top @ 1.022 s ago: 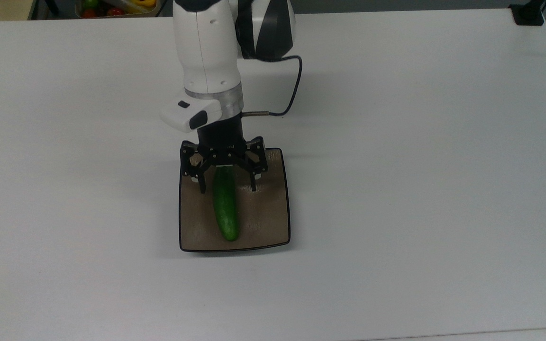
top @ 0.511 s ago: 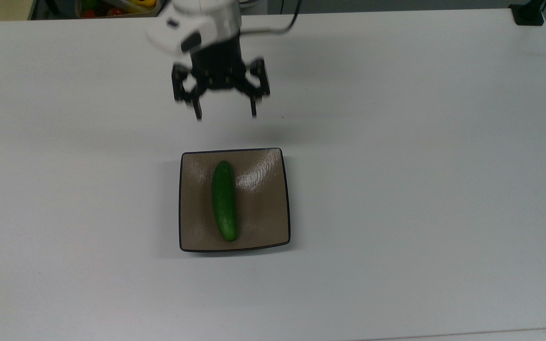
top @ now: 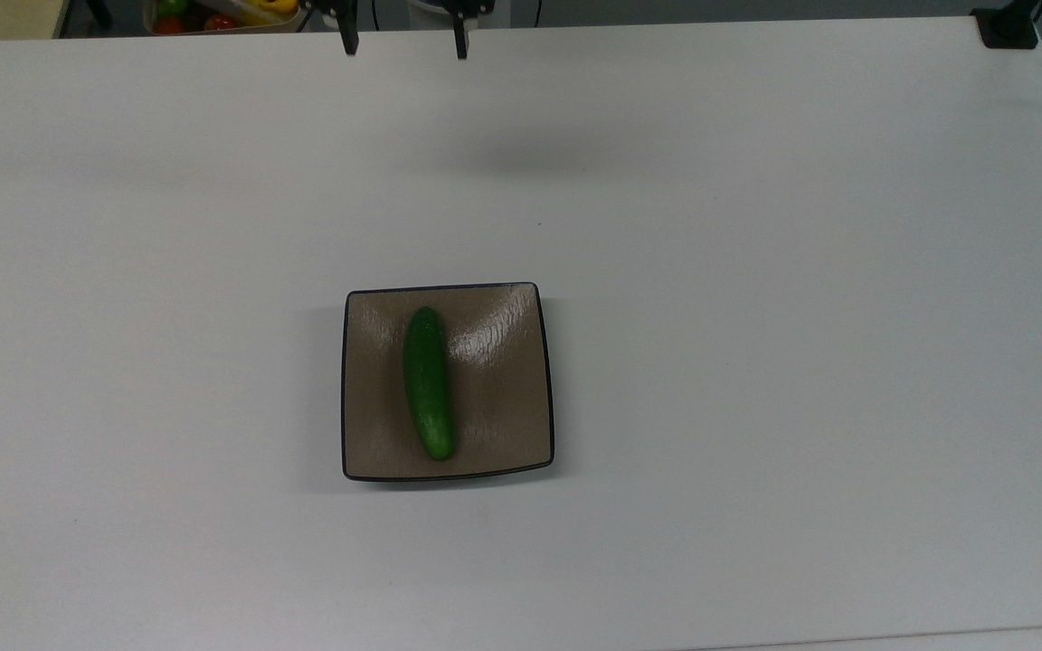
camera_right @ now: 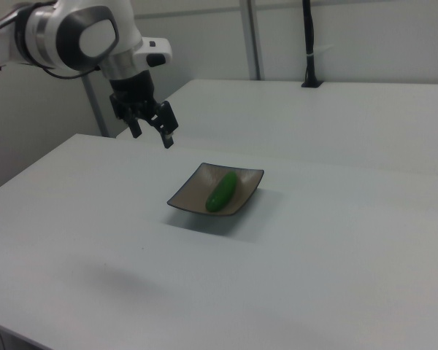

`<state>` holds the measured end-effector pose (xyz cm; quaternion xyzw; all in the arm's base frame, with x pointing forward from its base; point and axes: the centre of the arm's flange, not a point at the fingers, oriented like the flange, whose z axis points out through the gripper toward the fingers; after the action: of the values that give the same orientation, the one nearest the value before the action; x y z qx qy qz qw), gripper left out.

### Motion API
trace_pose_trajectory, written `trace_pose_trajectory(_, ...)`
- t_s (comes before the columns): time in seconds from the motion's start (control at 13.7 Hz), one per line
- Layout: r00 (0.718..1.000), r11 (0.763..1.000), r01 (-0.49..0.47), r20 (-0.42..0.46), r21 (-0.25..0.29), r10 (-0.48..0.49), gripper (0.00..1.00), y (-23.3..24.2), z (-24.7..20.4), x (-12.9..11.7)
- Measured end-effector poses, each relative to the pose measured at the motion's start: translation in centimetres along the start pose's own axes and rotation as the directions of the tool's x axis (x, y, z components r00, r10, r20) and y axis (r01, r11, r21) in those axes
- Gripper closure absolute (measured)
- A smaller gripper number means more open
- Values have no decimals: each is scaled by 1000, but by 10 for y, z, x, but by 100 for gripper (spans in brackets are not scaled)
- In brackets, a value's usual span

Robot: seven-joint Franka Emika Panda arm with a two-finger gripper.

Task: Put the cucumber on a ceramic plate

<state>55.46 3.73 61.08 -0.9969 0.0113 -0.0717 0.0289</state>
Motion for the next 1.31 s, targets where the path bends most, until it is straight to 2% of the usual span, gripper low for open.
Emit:
trace_pose_trajectory(0.29,996,1000,-14,83,-6,14,0,2,-17,-24)
trace_pose_trajectory(0.51,995,1000,-1,98,-2,1,0,-5,-22,-31)
trace_pose_trajectory(0.88,993,1000,24,112,0,-24,0,-16,-15,-32)
trace_pose_trajectory(1.02,991,998,63,116,4,-63,0,-16,-8,-29)
trace_pose_trajectory(1.31,992,993,118,41,9,-119,0,-10,1,-10)
